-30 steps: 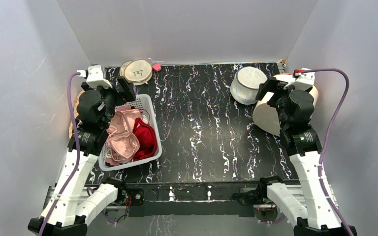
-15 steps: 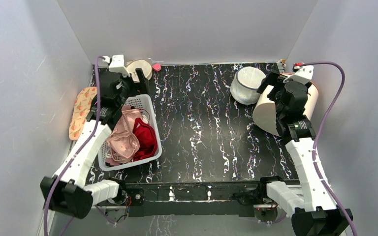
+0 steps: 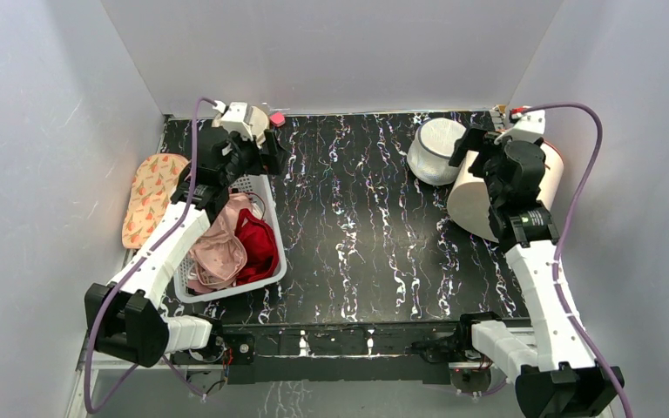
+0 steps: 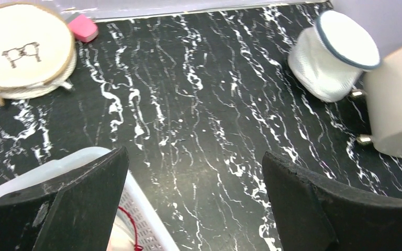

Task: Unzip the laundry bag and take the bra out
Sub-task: Move the laundry bag to the center of the board, then unzip the laundry bag at the center of the board.

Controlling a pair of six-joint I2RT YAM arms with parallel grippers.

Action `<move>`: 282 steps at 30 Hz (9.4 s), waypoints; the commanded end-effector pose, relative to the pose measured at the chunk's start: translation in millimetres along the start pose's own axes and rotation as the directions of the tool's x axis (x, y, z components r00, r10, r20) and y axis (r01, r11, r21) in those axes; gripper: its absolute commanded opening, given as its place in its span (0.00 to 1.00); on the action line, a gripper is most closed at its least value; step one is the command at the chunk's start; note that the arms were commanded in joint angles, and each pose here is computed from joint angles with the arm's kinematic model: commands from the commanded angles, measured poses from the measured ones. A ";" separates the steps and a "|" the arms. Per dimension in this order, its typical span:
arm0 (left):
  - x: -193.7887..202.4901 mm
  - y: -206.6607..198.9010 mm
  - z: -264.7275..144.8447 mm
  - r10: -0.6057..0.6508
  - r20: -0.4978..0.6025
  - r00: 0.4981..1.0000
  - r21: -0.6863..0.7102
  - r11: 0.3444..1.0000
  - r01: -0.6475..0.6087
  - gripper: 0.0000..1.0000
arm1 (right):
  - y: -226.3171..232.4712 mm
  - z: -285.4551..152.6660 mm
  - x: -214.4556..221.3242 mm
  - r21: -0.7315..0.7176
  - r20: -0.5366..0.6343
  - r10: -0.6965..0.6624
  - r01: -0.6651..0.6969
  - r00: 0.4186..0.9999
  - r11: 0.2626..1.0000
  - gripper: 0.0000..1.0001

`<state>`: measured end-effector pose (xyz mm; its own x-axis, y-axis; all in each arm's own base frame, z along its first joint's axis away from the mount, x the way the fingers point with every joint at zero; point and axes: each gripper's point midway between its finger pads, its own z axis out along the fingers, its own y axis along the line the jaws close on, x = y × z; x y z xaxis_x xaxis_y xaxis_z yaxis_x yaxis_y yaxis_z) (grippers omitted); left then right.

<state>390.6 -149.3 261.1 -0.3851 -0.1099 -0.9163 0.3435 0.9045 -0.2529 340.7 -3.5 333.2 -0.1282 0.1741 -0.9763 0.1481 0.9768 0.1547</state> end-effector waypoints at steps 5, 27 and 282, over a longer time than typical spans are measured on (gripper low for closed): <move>-13.4 -58.6 -20.6 0.093 0.100 0.991 0.156 0.982 -0.108 0.98 | 48.5 39.1 -8.0 -0.176 -0.077 -0.026 0.012 0.997 0.984 0.98; -6.0 -57.3 -13.3 0.111 0.084 0.990 0.147 0.982 -0.122 0.98 | 102.0 132.0 75.6 0.064 -0.233 -0.292 0.314 0.928 0.947 0.98; 104.9 -140.9 34.2 -0.212 -0.387 0.897 0.265 0.906 0.329 0.00 | 270.0 -17.7 185.7 -0.435 -0.290 0.342 -0.441 0.894 0.785 0.25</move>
<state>346.6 -293.5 177.1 -0.7348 -0.1582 -0.6596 0.3666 0.7256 -0.5823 315.0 300.5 153.8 -0.4840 0.4316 -0.7612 -0.2648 0.7569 0.5975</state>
